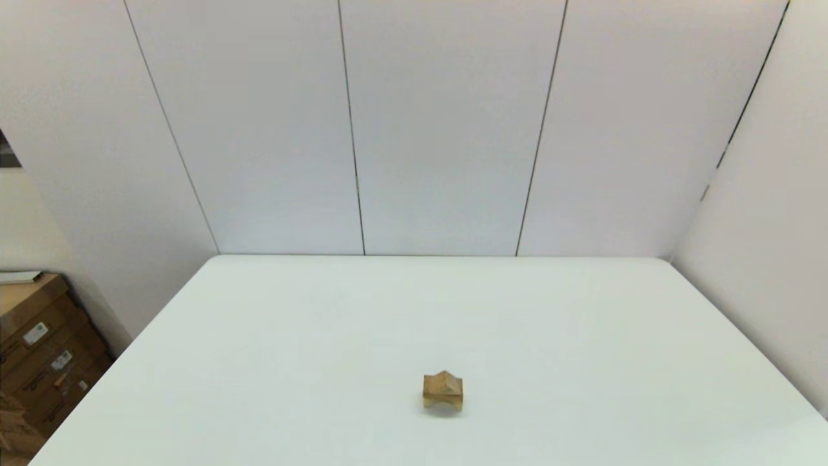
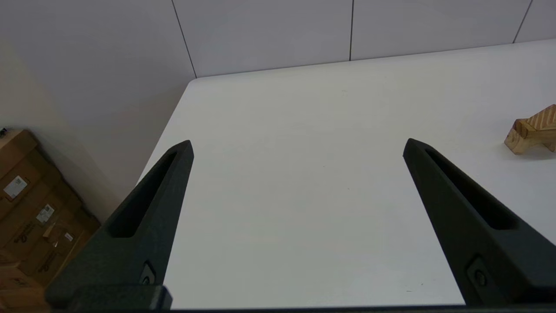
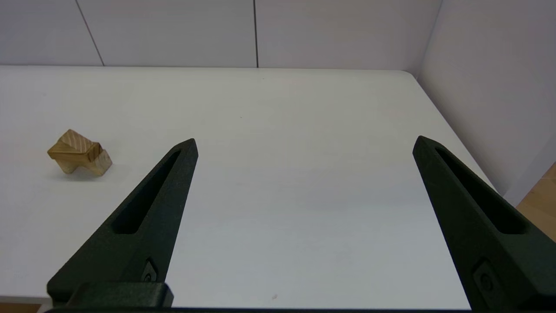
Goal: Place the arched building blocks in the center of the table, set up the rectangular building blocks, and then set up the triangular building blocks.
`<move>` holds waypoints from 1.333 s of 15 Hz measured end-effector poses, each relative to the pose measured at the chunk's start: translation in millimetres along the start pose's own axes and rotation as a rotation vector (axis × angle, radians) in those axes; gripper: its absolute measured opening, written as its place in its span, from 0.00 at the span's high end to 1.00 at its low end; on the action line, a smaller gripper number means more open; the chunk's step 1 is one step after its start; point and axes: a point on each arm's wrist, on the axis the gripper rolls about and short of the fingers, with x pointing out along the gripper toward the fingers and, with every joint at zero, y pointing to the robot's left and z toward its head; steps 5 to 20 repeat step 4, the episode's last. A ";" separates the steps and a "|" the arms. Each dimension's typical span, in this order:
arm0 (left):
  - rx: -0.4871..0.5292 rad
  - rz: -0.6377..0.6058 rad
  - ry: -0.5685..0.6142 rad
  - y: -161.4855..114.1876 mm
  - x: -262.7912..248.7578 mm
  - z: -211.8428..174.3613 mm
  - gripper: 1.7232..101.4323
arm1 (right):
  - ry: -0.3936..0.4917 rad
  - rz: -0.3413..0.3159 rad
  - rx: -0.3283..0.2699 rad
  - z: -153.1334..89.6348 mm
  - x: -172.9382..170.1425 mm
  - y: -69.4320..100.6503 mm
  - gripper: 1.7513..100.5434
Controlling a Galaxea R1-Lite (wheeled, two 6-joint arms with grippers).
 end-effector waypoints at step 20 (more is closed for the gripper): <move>0.001 0.000 0.000 0.0 0.0 0.0 0.04 | 0.000 0.000 0.000 0.0 0.0 0.0 0.03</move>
